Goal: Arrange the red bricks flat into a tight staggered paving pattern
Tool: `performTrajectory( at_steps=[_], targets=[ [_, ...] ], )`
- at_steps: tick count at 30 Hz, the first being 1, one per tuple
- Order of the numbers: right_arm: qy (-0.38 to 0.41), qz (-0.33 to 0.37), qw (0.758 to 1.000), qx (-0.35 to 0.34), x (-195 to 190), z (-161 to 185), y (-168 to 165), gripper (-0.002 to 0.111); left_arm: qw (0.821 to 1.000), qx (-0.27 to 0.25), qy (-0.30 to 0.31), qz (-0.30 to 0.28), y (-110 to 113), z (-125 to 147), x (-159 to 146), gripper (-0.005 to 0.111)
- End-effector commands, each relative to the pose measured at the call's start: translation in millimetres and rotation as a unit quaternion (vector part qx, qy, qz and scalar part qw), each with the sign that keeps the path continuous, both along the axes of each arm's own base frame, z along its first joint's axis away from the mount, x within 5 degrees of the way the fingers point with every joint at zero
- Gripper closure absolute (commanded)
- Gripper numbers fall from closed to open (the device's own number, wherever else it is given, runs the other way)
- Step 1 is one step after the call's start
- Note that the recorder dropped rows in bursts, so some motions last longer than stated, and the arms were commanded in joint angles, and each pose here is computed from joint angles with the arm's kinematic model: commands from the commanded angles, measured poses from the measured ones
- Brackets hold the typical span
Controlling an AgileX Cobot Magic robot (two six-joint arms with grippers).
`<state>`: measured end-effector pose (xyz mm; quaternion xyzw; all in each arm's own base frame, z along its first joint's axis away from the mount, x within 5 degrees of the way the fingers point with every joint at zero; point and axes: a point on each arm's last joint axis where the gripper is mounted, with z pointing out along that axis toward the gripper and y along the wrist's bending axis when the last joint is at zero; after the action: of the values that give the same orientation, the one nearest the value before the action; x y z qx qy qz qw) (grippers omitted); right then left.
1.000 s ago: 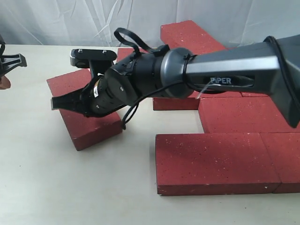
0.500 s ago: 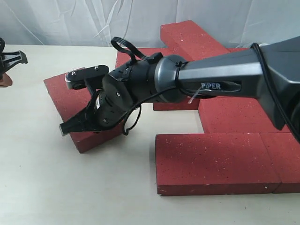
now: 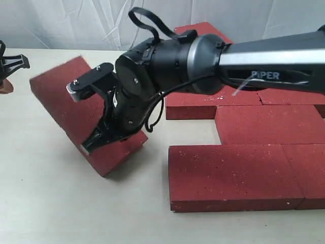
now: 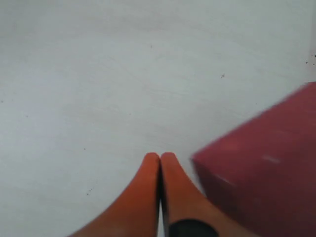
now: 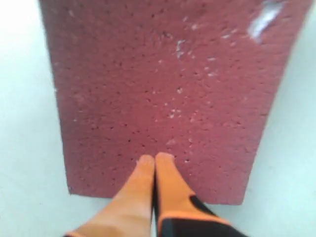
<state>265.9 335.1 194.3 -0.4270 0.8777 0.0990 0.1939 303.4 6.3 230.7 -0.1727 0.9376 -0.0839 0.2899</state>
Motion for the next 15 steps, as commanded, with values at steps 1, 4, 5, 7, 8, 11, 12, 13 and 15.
performTrajectory(
  at_steps=[1,4,5,7,8,11,12,13,15],
  targets=[
    [-0.02,-0.008,0.999,0.042,2.9,15.4,0.5,0.109,1.0,-0.001,-0.007,0.002,0.6,1.7,2.2,0.107],
    [0.005,-0.037,0.995,0.094,1.2,17.6,7.5,0.109,1.0,-0.001,-0.007,0.002,0.6,1.7,2.2,0.107],
    [0.019,-0.05,0.992,0.113,0.7,16.5,10.5,0.109,1.0,-0.001,-0.007,0.002,0.6,1.7,2.2,0.107],
    [0.044,-0.072,0.986,0.144,-1.7,14.3,16.9,0.109,1.0,-0.001,-0.008,0.003,0.7,1.8,2.3,0.107],
    [0.054,-0.08,0.983,0.155,-3.2,12.5,20.4,0.109,1.0,-0.001,-0.008,0.003,0.7,1.8,2.3,0.107],
    [0.084,-0.091,0.978,0.166,-10.3,1.5,30.0,0.109,1.0,-0.008,-0.009,0.006,0.1,2.0,2.4,0.107],
    [0.089,-0.086,0.979,0.159,-13.8,-3.2,32.8,0.109,1.0,-0.008,-0.009,0.006,0.1,2.0,2.4,0.107],
    [0.093,-0.08,0.98,0.154,-17.3,-7.7,35.8,0.109,1.0,-0.009,-0.009,0.007,0.0,2.0,2.5,0.107],
    [0.104,-0.07,0.983,0.136,-24.4,-18.6,40.5,0.109,1.0,-0.009,-0.009,0.007,0.0,2.0,2.5,0.107]
  ],
)
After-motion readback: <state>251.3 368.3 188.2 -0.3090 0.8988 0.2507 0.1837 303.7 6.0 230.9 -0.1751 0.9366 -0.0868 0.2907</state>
